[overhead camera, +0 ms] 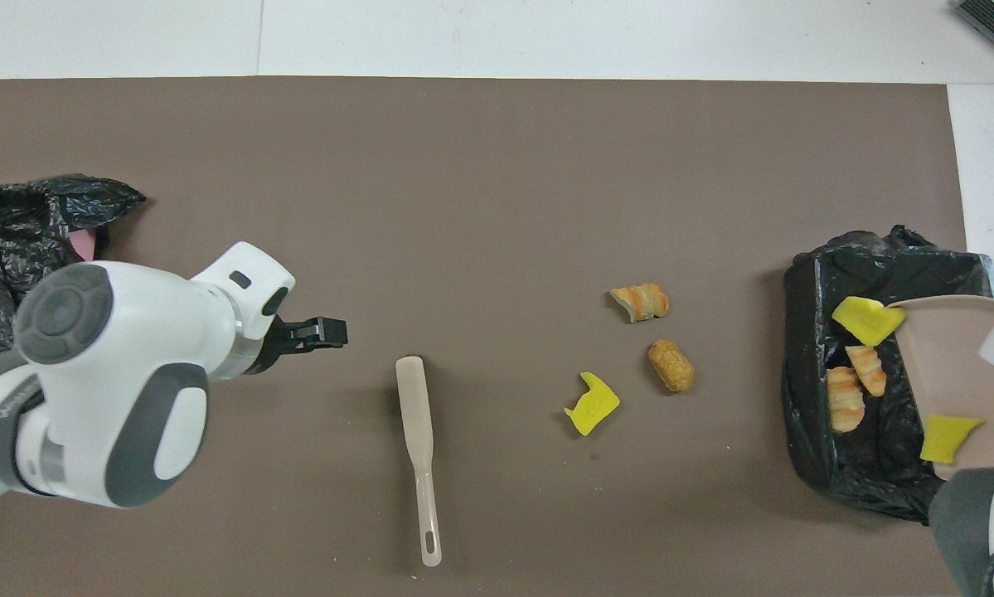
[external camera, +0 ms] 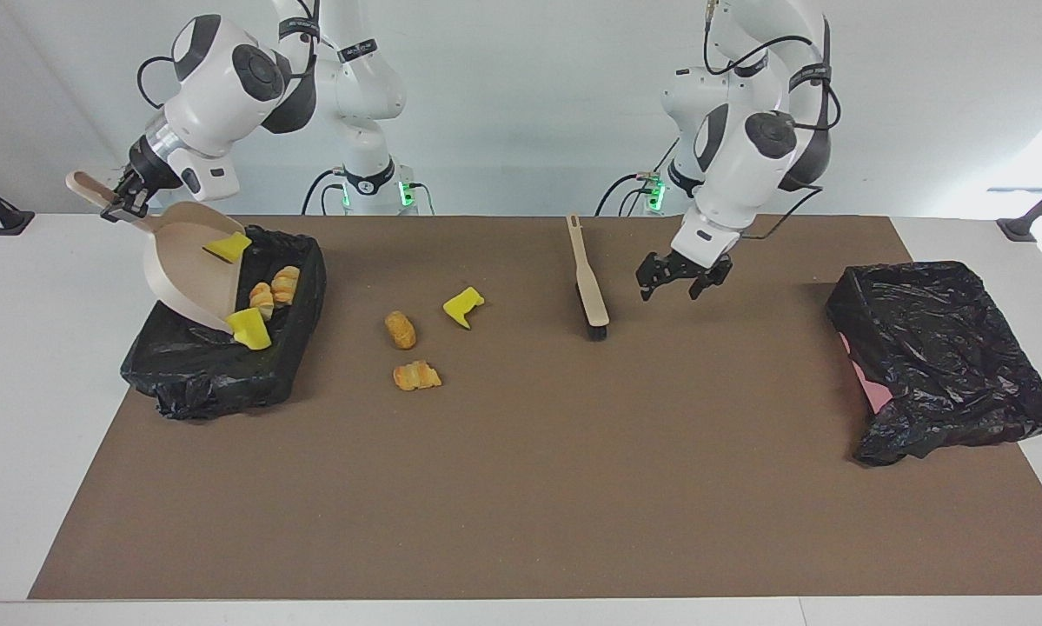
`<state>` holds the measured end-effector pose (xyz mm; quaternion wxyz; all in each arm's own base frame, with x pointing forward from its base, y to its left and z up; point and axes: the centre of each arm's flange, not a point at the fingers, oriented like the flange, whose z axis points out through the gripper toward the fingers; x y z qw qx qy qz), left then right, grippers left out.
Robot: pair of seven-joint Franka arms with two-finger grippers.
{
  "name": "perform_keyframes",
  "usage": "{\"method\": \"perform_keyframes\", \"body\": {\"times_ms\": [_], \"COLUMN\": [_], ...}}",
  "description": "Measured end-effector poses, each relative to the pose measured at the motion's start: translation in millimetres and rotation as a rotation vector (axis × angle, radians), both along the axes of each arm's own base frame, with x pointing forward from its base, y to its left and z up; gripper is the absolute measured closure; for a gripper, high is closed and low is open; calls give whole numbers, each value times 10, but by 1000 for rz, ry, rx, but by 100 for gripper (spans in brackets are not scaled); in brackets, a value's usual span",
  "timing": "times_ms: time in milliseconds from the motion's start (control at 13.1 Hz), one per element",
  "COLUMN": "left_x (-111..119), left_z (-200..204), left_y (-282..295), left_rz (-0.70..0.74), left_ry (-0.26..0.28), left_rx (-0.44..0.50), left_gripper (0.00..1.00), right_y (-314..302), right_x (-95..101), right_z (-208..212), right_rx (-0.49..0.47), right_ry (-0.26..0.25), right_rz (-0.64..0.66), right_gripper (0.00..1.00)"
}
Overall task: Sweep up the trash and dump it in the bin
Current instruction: 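Tilt the dustpan with the right gripper to dump into the bag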
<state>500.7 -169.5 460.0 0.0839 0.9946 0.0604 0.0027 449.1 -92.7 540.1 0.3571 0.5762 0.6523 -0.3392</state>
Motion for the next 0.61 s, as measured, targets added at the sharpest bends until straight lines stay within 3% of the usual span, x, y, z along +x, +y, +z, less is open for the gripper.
{"method": "perform_keyframes", "body": {"times_ms": [152, 610], "left_x": [154, 152], "left_z": [253, 220], "left_y": [290, 323], "left_rz": [49, 5], "left_ry": [-11, -10], "left_rx": [-6, 70], "left_gripper": [0, 0], "right_y": [183, 386], "right_x": [-55, -98], "right_z": [133, 288], "right_rx": [-63, -126], "right_ry": [-23, -54], "right_rz": [4, 34], "right_gripper": [68, 68]}}
